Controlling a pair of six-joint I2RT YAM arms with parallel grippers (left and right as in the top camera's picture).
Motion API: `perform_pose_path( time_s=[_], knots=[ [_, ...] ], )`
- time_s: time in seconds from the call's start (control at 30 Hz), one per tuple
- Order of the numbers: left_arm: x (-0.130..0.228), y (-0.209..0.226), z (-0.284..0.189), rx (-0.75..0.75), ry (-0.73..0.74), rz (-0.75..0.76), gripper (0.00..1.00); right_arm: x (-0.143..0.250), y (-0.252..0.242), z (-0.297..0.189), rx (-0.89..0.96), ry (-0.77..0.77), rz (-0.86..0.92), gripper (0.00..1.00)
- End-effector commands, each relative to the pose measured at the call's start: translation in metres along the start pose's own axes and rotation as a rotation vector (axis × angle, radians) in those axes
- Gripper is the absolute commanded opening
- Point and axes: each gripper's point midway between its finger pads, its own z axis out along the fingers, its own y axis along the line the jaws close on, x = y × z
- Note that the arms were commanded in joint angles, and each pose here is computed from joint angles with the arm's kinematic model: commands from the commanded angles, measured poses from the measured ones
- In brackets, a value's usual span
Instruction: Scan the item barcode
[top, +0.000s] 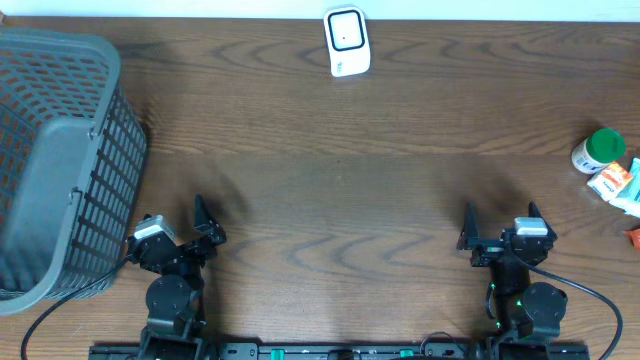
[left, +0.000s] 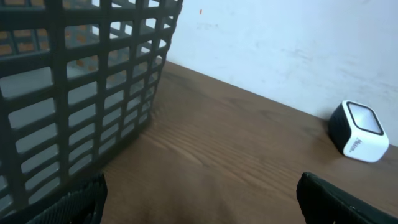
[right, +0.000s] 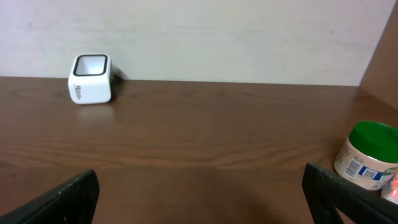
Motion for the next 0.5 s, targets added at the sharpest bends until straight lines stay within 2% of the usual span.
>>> perform_pose_path(
  time_s=[0.0,0.2,0.47],
  knots=[
    [0.014,0.006,0.000,-0.018,0.048,0.059,0.98,0.001,-0.004,0.000,0.019,0.000,0.017,0.99],
    [0.013,0.008,0.000,-0.026,0.045,0.127,0.98,0.001,-0.004,0.000,0.019,0.000,0.017,0.99],
    [0.001,0.006,-0.003,-0.012,-0.008,0.133,0.98,0.001,-0.004,0.000,0.019,0.000,0.017,0.99]
  ],
)
